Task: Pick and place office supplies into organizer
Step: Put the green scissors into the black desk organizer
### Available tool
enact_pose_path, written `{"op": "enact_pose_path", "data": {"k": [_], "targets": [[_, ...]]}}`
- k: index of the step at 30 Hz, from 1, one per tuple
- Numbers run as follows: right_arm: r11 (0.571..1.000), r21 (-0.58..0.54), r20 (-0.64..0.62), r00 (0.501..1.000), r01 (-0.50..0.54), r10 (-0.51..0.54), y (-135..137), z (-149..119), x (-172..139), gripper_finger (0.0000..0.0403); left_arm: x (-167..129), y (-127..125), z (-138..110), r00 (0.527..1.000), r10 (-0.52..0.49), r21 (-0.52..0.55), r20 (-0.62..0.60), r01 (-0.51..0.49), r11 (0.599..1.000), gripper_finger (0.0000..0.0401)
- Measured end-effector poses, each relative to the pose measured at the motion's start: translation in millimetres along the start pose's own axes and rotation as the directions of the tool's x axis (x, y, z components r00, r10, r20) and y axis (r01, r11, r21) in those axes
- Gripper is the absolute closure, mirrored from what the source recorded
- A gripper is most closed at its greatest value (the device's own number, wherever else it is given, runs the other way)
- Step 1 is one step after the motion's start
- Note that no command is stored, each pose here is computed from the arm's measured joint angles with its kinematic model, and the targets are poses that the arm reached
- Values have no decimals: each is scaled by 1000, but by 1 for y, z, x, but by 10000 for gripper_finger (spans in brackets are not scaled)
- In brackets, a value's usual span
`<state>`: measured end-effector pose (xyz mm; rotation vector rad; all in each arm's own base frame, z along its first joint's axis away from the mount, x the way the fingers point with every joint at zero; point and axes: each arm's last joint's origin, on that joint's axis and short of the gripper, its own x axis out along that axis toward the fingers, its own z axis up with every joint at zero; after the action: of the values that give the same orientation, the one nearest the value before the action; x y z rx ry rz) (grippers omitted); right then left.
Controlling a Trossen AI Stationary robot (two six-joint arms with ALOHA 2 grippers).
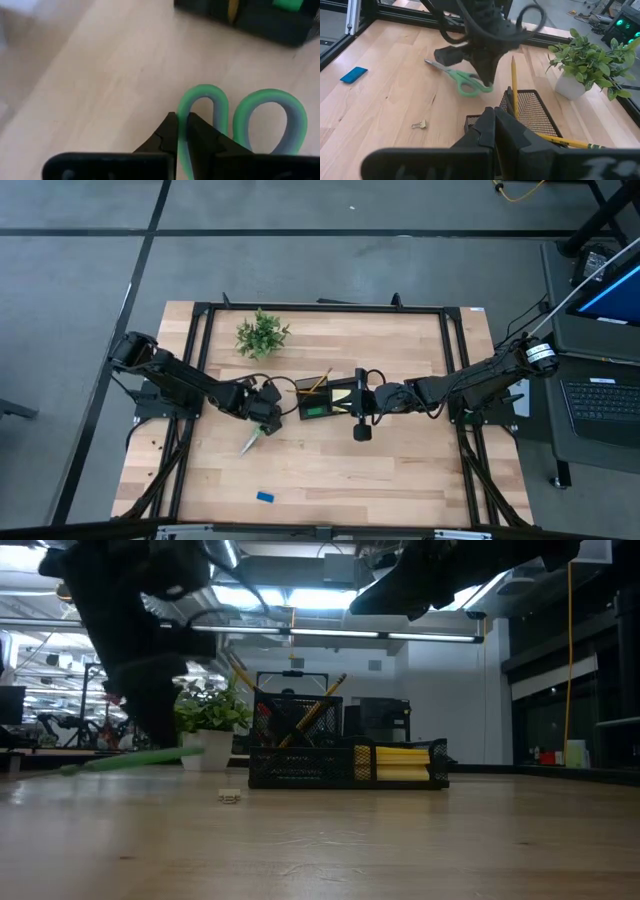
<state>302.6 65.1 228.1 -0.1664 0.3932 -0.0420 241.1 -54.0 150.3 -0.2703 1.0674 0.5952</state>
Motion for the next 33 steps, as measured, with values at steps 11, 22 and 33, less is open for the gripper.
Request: {"op": "enact_pose_path", "data": {"k": [11, 22, 33], "targets": [[1000, -3, 0, 1000, 0, 0, 0, 0, 0, 393, -49, 0, 5, 904, 94, 17, 417, -111, 994, 386], [1000, -6, -1, 1000, 4, -4, -1, 0, 0, 393, -114, 13, 2, 678, 151, -54, 720, -161, 985, 387], [1000, -9, 8, 1000, 4, -4, -1, 1, 0, 393, -130, 9, 13, 579, 203, -33, 790, -291, 956, 387]]}}
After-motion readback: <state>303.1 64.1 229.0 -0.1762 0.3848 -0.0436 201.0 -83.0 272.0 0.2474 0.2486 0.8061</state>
